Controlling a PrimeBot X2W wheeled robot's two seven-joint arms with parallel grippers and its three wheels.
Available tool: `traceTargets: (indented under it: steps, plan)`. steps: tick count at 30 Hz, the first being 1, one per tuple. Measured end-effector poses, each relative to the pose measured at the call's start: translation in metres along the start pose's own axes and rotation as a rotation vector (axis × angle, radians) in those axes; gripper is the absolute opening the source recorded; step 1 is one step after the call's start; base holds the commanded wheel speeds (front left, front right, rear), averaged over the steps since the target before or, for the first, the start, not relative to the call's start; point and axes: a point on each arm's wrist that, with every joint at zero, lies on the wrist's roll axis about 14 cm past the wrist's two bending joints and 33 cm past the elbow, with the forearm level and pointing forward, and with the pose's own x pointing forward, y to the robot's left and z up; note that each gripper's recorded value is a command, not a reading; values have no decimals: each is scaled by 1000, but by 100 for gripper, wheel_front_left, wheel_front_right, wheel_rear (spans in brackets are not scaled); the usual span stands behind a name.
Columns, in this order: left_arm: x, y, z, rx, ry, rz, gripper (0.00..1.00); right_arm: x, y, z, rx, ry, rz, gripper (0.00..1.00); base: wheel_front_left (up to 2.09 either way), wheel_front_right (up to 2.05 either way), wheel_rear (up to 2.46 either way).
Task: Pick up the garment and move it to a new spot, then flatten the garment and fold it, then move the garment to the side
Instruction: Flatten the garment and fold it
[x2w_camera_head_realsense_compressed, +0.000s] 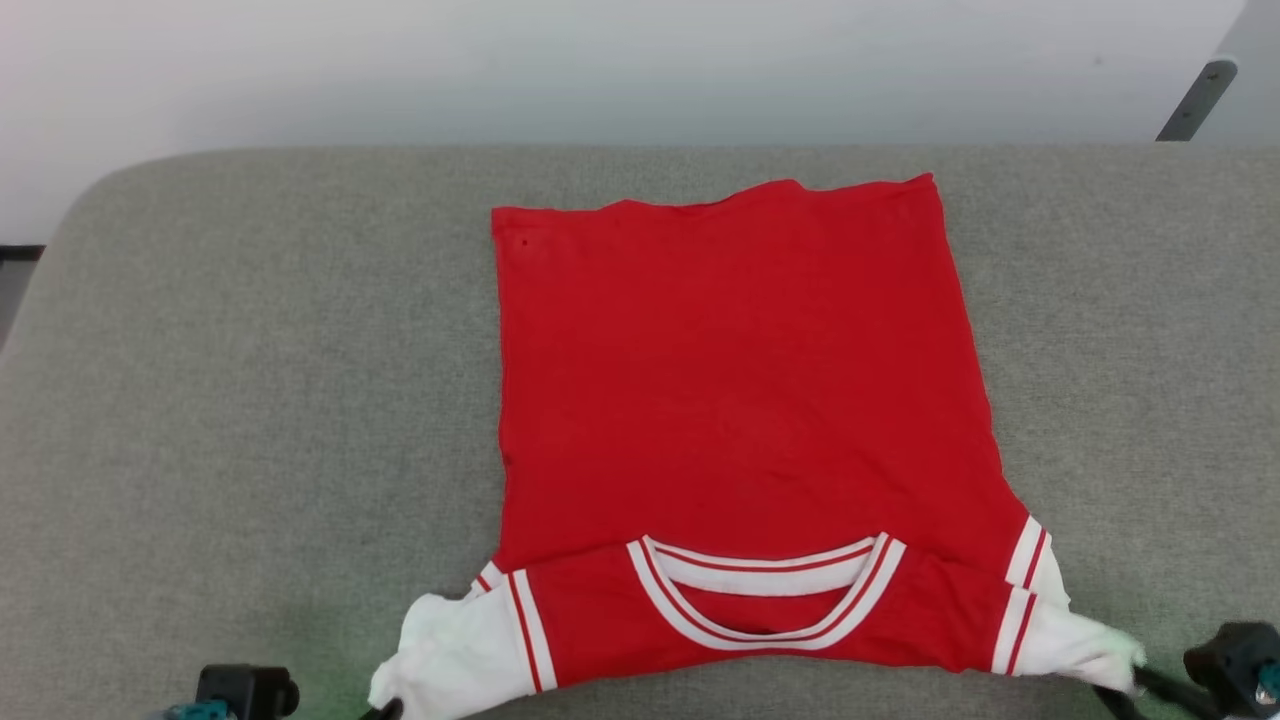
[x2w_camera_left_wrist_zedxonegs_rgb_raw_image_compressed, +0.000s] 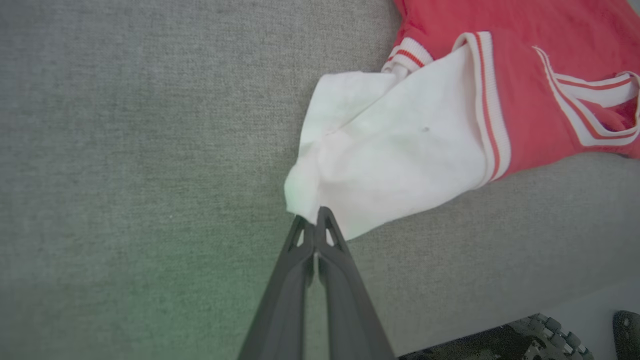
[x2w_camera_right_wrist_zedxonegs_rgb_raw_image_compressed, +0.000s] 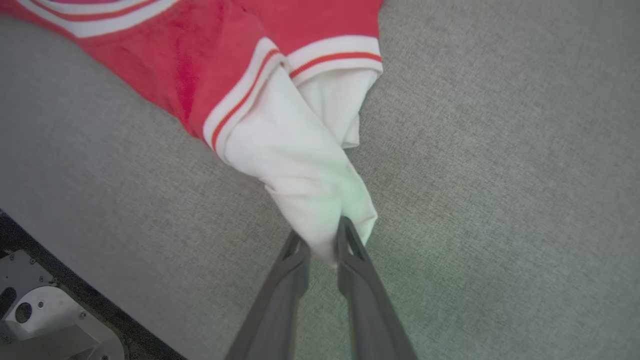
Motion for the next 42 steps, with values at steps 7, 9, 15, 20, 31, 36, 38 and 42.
traceTargets:
  steps: [7, 9, 15, 20, 31, 36, 38, 42]
  plan:
    - [10, -3, 1, -20, -12, -3, 0, 7, -2, 16, 44, 72, 39, 100, 0, 0, 0]
    - [12, -6, 2, -25, -18, -11, 0, 8, -5, 31, 68, 67, 51, 100, 0, 0, 0]
    - [23, -11, 8, -28, -40, -29, 0, 17, -28, 117, 7, -97, 30, 100, 0, 0, 0]
    - [37, -18, 18, -26, -66, -50, 0, 53, -50, 176, -21, -198, 5, 100, 0, 0, 0]
    - [57, -19, 27, -35, -90, -69, 0, 166, -99, 231, 38, -130, -62, 100, 0, 0, 0]
    - [60, -16, 24, -54, -84, -61, 0, 208, -112, 225, 89, -14, -82, 100, 0, 0, 0]
    - [61, -15, 22, -61, -83, -59, 0, 221, -120, 216, 112, 45, -99, 100, 0, 0, 0]
    - [62, -13, 19, -82, -79, -51, 0, 247, -123, 194, 138, 168, -107, 100, 0, 0, 0]
